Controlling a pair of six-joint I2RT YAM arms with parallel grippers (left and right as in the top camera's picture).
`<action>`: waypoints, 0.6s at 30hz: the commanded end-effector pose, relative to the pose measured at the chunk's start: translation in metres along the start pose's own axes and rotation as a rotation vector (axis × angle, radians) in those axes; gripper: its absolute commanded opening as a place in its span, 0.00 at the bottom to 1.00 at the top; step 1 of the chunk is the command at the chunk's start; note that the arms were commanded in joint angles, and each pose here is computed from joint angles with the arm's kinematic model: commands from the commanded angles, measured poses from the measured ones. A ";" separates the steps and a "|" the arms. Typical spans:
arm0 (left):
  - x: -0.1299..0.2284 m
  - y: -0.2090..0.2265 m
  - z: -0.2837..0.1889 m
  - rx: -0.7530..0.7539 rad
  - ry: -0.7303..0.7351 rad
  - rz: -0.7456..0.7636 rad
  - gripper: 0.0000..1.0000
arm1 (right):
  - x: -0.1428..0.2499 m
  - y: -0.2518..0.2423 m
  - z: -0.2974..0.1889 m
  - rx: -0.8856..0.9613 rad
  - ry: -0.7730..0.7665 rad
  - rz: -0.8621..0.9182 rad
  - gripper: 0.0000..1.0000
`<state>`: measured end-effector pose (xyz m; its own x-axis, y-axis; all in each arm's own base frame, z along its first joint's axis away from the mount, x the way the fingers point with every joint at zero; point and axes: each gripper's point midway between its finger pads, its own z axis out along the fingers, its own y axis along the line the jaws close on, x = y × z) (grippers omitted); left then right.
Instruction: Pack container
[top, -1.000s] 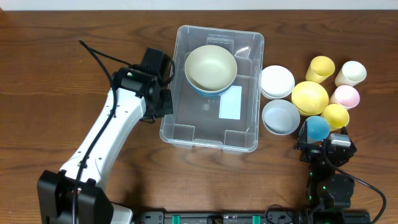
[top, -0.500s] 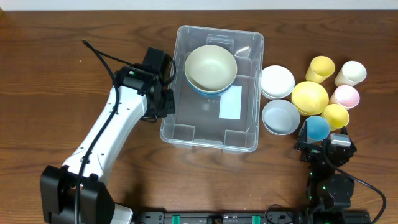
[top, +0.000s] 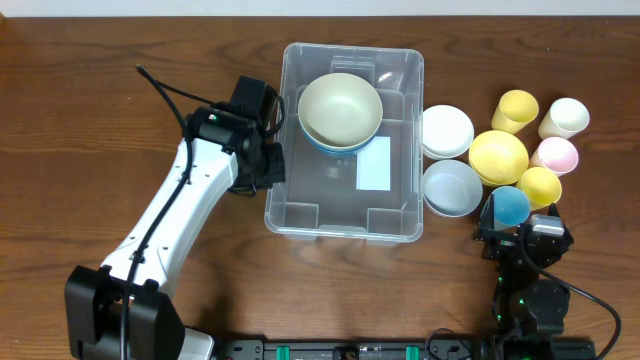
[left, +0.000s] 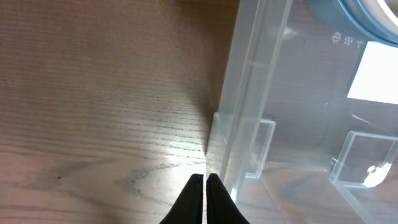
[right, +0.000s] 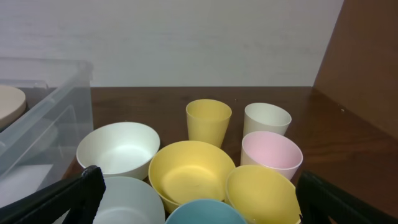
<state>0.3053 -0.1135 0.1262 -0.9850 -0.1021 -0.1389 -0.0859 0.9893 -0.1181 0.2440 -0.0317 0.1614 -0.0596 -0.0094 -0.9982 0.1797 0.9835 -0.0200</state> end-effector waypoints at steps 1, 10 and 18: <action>0.001 -0.003 0.004 0.010 0.006 0.015 0.06 | 0.000 0.002 0.000 -0.006 -0.002 0.013 0.99; -0.036 0.036 -0.009 -0.157 -0.147 -0.035 0.06 | 0.000 0.002 0.000 -0.006 -0.002 0.013 0.99; -0.087 0.098 -0.050 -0.240 -0.326 -0.128 0.38 | 0.000 0.002 0.000 -0.006 -0.002 0.013 0.99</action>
<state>0.3618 -0.0322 0.1502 -0.9076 -0.2131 -0.3616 -0.2385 0.9708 0.0267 0.2440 -0.0316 0.1614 -0.0596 -0.0094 -0.9982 0.1793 0.9836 -0.0200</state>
